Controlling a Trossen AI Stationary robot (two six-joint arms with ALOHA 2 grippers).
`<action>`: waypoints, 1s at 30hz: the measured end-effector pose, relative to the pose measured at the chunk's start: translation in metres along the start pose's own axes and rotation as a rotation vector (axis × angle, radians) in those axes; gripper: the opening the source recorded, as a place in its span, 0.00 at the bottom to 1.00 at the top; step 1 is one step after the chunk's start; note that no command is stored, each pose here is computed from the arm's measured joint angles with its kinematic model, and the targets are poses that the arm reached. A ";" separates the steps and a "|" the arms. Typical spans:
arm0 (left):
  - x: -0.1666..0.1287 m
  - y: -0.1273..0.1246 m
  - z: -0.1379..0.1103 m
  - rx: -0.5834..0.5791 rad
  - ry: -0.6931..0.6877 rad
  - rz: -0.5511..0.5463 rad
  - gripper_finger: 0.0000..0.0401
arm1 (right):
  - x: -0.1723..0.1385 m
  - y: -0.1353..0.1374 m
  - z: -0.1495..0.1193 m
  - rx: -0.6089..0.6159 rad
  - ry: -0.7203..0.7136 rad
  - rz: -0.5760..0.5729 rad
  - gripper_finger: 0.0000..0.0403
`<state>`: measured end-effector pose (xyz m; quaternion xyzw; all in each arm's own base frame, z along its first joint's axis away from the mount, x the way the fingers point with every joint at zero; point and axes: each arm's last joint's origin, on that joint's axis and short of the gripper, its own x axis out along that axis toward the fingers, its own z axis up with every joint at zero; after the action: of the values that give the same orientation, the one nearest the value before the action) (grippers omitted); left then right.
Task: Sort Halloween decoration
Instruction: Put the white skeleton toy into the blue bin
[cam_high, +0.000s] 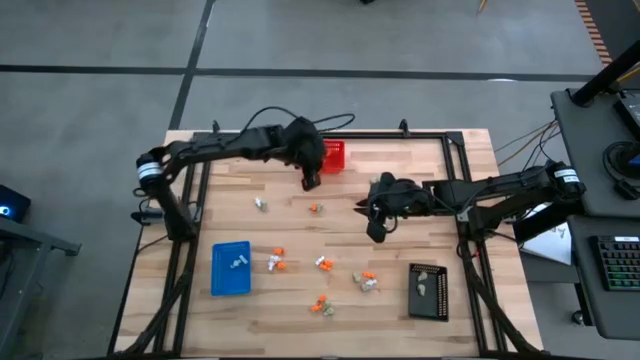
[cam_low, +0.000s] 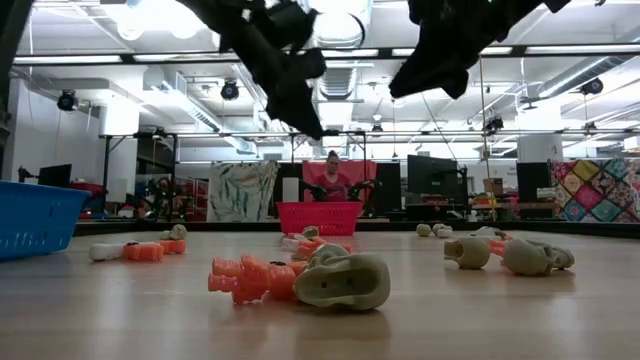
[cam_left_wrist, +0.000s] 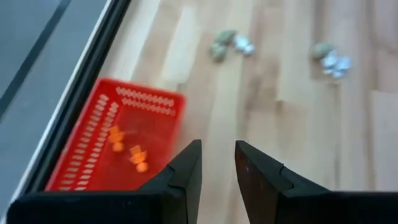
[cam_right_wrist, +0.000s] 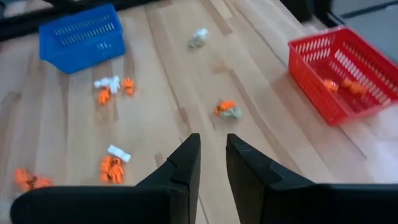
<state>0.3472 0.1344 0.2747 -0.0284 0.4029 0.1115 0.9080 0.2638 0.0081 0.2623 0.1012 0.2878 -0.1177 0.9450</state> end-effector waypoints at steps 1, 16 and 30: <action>-0.005 -0.005 -0.003 -0.007 -0.022 -0.004 0.20 | 0.000 0.000 -0.001 -0.002 0.014 -0.004 0.16; -0.065 -0.056 -0.054 -0.060 -0.436 -0.103 0.20 | -0.005 -0.011 -0.029 0.078 0.311 -0.090 0.16; -0.075 -0.058 -0.066 -0.071 -0.520 -0.111 0.20 | 0.019 -0.008 -0.051 0.114 0.541 -0.045 0.16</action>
<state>0.2637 0.0550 0.2833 -0.0527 0.1499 0.0792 0.9841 0.2503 0.0108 0.2088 0.1755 0.5248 -0.1233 0.8238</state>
